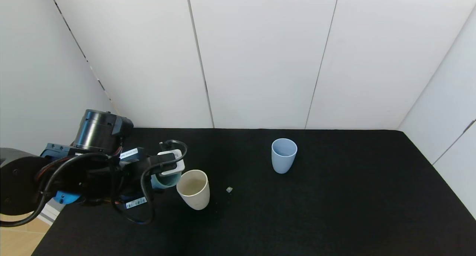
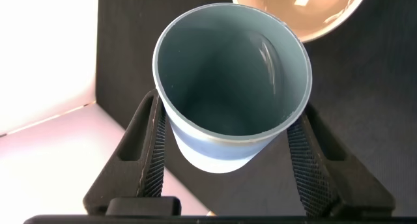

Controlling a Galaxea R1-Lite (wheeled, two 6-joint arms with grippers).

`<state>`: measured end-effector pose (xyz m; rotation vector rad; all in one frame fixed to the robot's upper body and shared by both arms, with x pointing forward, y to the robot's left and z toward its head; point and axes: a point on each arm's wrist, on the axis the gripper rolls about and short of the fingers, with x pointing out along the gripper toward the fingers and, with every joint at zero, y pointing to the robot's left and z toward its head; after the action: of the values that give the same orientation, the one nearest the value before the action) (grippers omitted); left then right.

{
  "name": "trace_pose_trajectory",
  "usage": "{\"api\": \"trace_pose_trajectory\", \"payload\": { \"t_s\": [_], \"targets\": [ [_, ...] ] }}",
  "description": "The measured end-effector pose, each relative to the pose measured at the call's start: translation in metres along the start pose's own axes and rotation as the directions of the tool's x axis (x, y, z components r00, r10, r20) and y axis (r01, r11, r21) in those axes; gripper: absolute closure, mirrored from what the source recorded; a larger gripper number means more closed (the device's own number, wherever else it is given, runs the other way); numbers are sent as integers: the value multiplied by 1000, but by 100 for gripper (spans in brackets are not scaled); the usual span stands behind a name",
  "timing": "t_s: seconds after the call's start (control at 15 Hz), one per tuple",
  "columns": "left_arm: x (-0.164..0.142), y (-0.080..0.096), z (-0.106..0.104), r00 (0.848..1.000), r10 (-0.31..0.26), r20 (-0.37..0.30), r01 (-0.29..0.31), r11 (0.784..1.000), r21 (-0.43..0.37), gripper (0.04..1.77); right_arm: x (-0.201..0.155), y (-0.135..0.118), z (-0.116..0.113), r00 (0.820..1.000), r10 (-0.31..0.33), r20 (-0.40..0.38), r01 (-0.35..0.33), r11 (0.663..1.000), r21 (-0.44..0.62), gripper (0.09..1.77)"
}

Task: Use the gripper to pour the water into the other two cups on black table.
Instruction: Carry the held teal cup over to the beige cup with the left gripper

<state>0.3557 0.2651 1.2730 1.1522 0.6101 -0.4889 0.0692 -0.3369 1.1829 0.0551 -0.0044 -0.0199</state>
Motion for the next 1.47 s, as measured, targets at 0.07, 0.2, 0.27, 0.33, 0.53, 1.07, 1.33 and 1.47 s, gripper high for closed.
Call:
{"api": "trace_pose_trajectory", "payload": {
  "t_s": [0.07, 0.2, 0.27, 0.33, 0.53, 1.07, 1.33, 1.47],
  "targets": [
    [0, 0, 1, 1000, 4, -10, -4, 1000, 11, 69, 0, 0, 0, 1000, 0, 0, 0, 1000, 0, 15],
    [-1, 1, 2, 1000, 14, -21, -13, 999, 38, 69, 0, 0, 0, 1000, -1, 0, 1, 1000, 0, 15],
    [-1, 1, 3, 1000, 17, -23, -16, 999, 44, 69, 0, 0, 0, 1000, 0, 0, 0, 1000, 0, 15],
    [0, 1, 5, 999, 21, -26, -20, 998, 51, 69, 0, 0, 0, 1000, 0, 0, 0, 1000, 0, 15],
    [1, 0, 11, 999, 33, -39, -29, 996, 81, 69, 0, 0, 0, 1000, 0, 0, 0, 1000, 0, 15],
    [3, 1, 22, 995, 73, -73, -60, 984, 165, 69, 0, 0, 0, 1000, 0, 0, 0, 1000, 0, 15],
    [3, 2, 27, 995, 80, -62, -68, 982, 178, 69, 0, 0, 0, 1000, 0, 0, 0, 1000, 0, 15],
    [2, 3, 28, 995, 84, -59, -72, 981, 182, 69, 0, 0, 0, 1000, 0, 0, 0, 1000, 0, 15]
  ]
}}
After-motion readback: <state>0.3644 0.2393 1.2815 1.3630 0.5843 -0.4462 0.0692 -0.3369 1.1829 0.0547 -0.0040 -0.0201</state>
